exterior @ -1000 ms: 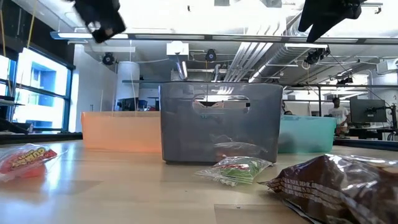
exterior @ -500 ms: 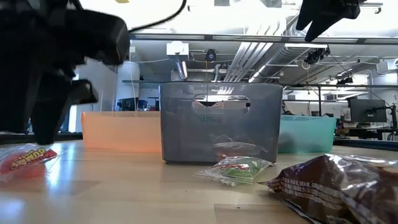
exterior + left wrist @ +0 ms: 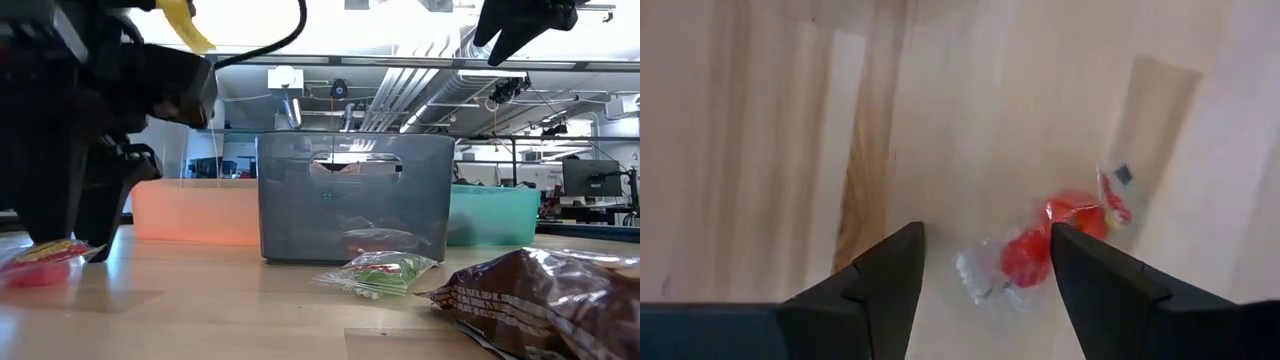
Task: Sort candy by brand, put in halloween buckets
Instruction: Put the red gummy into the black bin
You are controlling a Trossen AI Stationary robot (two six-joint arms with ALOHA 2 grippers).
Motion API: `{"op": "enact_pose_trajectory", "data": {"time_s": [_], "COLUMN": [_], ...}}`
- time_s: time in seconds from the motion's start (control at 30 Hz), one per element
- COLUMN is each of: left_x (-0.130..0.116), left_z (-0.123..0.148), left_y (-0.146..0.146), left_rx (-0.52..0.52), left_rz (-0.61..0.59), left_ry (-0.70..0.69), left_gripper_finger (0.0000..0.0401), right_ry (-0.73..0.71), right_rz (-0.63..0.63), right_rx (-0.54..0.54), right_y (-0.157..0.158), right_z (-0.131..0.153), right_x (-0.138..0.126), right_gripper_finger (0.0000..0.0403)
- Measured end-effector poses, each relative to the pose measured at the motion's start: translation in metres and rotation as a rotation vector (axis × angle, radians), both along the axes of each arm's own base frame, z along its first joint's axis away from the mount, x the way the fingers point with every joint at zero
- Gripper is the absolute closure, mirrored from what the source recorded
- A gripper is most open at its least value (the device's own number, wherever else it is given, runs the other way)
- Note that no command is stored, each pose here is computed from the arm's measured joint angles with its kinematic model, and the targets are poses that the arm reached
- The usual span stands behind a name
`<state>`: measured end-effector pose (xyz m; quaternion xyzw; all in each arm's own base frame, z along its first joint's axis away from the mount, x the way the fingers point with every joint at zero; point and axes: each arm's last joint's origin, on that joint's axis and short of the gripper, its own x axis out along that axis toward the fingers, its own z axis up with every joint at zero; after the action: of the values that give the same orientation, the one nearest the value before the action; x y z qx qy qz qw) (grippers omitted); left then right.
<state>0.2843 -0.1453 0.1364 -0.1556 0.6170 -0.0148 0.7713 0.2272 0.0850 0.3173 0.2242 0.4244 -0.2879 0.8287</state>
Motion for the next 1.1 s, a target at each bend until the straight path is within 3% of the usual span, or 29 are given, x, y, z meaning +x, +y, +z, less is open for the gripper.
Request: {"op": "enact_pose_trajectory", "data": {"time_s": [0.2,0.27,0.37,0.43,0.67,0.8,0.93,1.1], "left_x": [0.0,-0.001,-0.003,-0.007,-0.009,0.005,0.024,0.047], "left_z": [-0.006,-0.003,0.005,0.019,0.107,0.155,0.164,0.137], "left_y": [-0.001,0.0,0.001,0.004,0.029,0.044,0.055,0.064], "left_rx": [0.01,0.011,-0.004,-0.015,-0.046,0.021,0.115,0.162], "left_rz": [0.004,0.006,-0.004,-0.011,0.076,0.125,0.105,0.125], "left_ry": [0.021,0.016,-0.002,-0.032,-0.399,-0.662,-0.762,-0.715], "left_gripper_finger": [0.0226,0.0267,0.0361,0.0387,0.0398,0.04,0.04,0.039], "right_ry": [-0.002,-0.001,-0.011,-0.015,-0.032,-0.053,-0.063,-0.061], "right_rz": [0.0,0.0,-0.01,-0.014,-0.031,-0.055,-0.092,-0.101], "right_rx": [0.001,-0.001,-0.022,-0.033,-0.069,-0.11,-0.108,-0.108], "right_y": [0.0,0.0,-0.001,-0.001,-0.002,-0.004,-0.008,-0.011], "right_z": [0.0,0.0,0.0,0.001,0.001,0.002,0.002,0.002], "right_x": [0.0,0.0,0.0,0.0,0.0,0.001,0.003,0.004], "right_gripper_finger": [0.0197,0.0197,0.0197,0.0197,0.0197,0.0197,0.0197,0.0197]}}
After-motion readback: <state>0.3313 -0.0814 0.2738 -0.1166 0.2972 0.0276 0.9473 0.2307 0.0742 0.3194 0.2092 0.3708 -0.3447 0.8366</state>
